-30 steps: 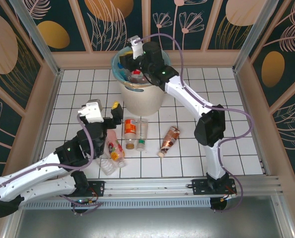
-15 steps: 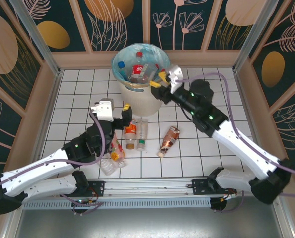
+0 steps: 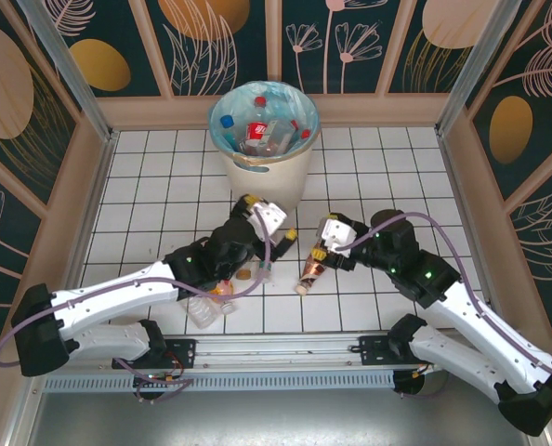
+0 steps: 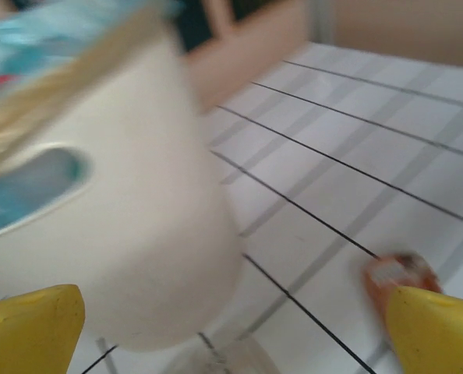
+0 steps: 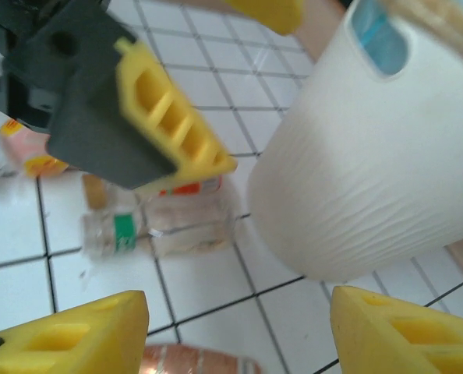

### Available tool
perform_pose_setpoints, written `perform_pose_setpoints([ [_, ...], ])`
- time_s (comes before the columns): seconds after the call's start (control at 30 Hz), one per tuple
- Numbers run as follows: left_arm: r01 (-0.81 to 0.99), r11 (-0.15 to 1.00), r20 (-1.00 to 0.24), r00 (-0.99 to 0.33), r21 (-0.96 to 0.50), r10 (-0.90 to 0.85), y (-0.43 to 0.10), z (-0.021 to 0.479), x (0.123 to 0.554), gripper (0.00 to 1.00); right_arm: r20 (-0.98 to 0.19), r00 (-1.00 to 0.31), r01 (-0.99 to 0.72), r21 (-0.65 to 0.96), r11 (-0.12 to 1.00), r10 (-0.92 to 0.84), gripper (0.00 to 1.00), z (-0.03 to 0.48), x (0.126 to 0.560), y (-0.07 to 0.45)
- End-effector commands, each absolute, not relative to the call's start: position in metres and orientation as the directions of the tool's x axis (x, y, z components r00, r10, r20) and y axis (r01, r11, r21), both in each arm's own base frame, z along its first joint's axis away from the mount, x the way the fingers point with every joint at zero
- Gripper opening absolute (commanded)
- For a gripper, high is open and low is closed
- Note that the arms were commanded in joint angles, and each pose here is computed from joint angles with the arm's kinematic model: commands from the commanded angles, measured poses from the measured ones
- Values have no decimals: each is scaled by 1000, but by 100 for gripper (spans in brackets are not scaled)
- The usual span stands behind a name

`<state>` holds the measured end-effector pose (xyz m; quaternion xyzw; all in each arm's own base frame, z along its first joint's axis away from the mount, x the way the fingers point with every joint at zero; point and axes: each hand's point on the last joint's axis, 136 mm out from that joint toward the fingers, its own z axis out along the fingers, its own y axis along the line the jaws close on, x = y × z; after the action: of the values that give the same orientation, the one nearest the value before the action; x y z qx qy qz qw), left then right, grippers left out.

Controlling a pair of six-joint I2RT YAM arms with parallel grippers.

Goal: Put the plastic bottles in the bin

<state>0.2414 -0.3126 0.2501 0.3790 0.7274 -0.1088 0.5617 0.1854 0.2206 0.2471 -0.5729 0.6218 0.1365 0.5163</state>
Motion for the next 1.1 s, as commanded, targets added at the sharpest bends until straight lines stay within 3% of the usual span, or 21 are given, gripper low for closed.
perform_pose_setpoints([
  [0.0, 886, 265, -800, 170, 379, 576, -341, 222, 187, 99, -703, 193, -887, -424, 185, -685, 64, 205, 169, 209],
  [0.13, 889, 1, -719, 369, 458, 589, -332, 180, 151, 98, -595, 173, -894, -429, 127, -785, 63, 165, 166, 197],
  [0.37, 894, -175, -597, 411, 413, 689, -315, 102, 136, 98, -527, 272, -888, -459, 0, -806, 63, 126, 155, 215],
  [0.57, 901, -208, -503, 390, 380, 771, -300, 70, 139, 97, -483, 355, -882, -458, -115, -801, 62, 101, 149, 228],
  [1.07, 839, -157, -473, 437, 521, 766, -281, 100, 149, 98, -389, 478, -855, -410, -317, -787, 69, 62, 144, 246],
])
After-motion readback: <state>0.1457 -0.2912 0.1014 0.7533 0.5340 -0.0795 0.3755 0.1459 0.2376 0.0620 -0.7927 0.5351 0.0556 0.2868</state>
